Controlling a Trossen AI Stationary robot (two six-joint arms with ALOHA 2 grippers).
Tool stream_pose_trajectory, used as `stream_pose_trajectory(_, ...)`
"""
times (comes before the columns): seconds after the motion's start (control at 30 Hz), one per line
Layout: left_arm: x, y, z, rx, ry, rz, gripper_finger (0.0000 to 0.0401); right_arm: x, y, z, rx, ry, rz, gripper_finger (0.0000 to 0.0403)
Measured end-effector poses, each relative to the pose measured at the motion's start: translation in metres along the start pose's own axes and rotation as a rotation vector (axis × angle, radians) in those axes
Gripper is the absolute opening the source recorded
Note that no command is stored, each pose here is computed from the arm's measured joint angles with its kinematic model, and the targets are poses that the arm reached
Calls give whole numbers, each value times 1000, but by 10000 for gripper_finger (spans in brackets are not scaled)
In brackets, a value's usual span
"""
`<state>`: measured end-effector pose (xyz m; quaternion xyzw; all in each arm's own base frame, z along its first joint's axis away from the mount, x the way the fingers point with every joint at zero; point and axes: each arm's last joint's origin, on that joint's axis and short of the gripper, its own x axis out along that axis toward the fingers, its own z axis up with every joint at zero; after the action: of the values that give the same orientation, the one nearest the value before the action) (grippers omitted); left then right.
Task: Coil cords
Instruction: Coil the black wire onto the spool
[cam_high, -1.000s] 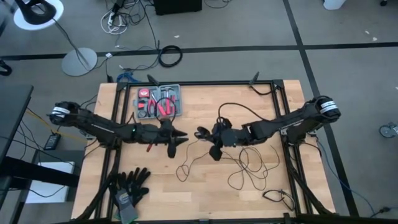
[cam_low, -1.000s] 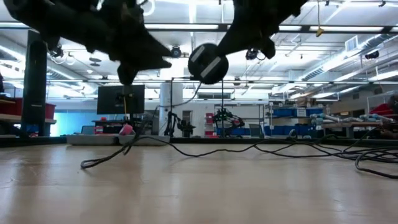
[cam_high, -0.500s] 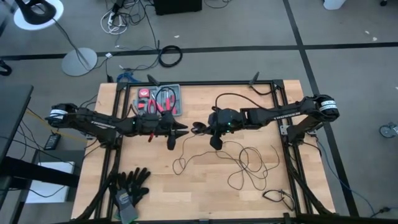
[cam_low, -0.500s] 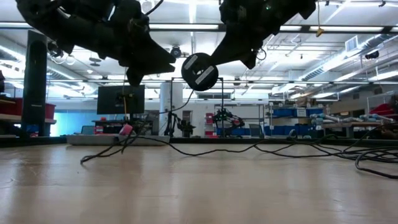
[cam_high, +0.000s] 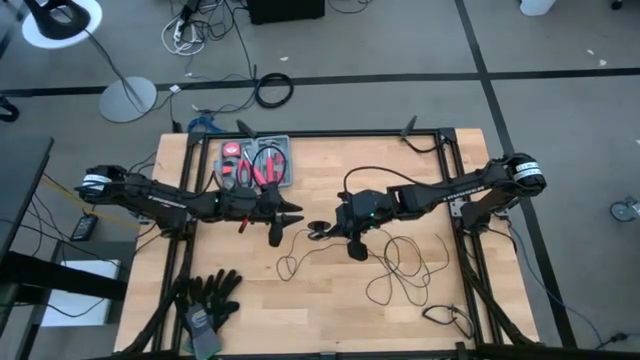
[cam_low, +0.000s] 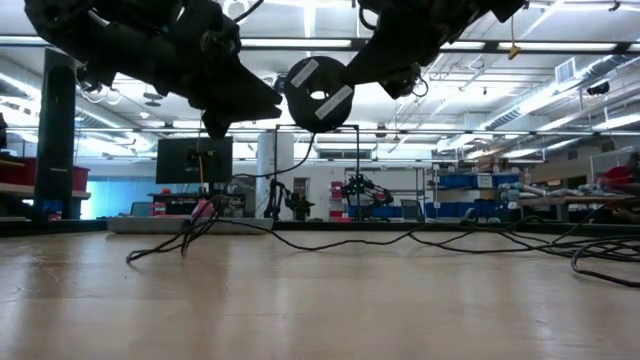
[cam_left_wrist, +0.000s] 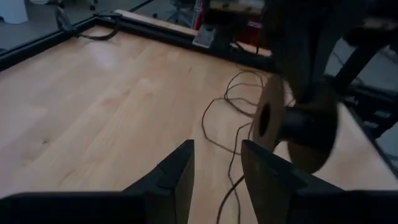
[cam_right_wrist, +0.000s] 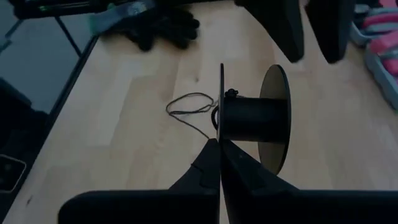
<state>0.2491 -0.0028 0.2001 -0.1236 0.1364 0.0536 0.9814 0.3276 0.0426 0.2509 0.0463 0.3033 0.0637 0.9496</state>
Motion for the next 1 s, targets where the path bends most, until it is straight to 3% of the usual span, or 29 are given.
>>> stream_pose_trajectory(0.33, 0, -1, 2, 22, -19, -32, 135, -1, -5, 7, -42, -72, -7, 0)
stream_pose_trajectory(1.0, 0, -3, 7, 75, -72, -43, 135, -1, -10, 5, -3, -42, -15, 0)
